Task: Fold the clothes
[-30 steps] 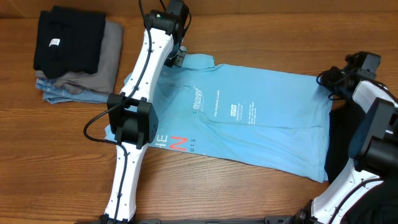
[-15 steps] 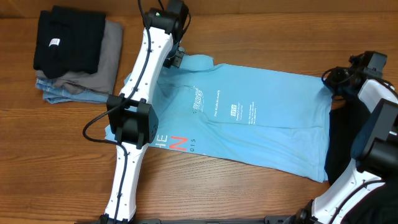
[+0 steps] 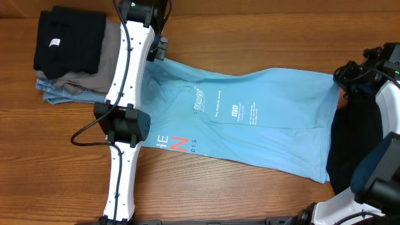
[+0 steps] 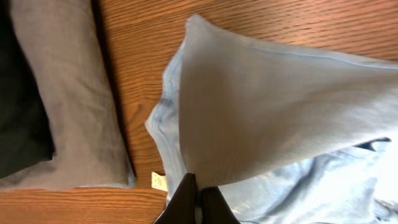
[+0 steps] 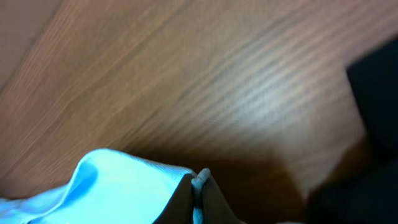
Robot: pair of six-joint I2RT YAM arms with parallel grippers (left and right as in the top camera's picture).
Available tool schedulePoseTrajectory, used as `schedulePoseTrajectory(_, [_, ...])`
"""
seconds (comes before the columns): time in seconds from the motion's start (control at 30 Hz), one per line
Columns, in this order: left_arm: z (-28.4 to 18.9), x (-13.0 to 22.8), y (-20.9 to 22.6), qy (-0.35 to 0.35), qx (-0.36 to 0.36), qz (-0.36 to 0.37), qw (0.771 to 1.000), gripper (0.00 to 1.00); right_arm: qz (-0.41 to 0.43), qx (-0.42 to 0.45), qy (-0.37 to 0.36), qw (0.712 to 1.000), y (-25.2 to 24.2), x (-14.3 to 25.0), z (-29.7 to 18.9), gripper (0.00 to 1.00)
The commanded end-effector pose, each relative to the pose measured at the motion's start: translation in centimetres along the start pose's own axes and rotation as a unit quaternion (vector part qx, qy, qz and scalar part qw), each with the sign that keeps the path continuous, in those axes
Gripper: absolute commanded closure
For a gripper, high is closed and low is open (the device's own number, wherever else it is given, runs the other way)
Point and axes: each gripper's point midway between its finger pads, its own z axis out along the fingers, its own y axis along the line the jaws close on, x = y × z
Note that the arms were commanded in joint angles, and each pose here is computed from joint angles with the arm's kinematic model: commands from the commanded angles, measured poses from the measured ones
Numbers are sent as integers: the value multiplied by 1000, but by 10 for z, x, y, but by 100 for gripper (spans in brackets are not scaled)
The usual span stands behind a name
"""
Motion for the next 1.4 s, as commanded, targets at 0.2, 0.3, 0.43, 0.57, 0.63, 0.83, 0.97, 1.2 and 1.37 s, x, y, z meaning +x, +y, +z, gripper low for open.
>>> schedulePoseTrajectory(0.2, [-79,40,-11,-17,76,20,997,96,42,16,45,998,2,26,-28,96])
schedulePoseTrajectory(0.3, [-65,62,-17,31,83,26,996,96,50,35,71,996,-5,39,-31,96])
schedulePoseTrajectory(0.43, [-39,94,-19,102,77,35,991,96,63,110,110,986,-31,63,-39,96])
schedulePoseTrajectory(0.57, [-21,117,-13,153,69,28,986,96,68,178,143,971,-53,83,-51,96])
schedulePoseTrajectory(0.63, [-18,123,-8,164,65,21,984,96,70,187,155,967,-56,89,-54,96])
schedulePoseTrajectory(0.83, [-35,136,16,154,66,-15,986,96,70,231,187,952,-69,105,-67,96])
schedulePoseTrajectory(0.97, [-60,143,30,122,77,-41,989,96,72,250,213,942,-74,118,-75,96])
schedulePoseTrajectory(1.2, [-84,149,40,89,77,-54,992,96,82,280,232,928,-81,128,-86,96])
schedulePoseTrajectory(1.37, [-73,160,37,116,77,-50,989,96,84,281,243,925,-80,133,-89,96])
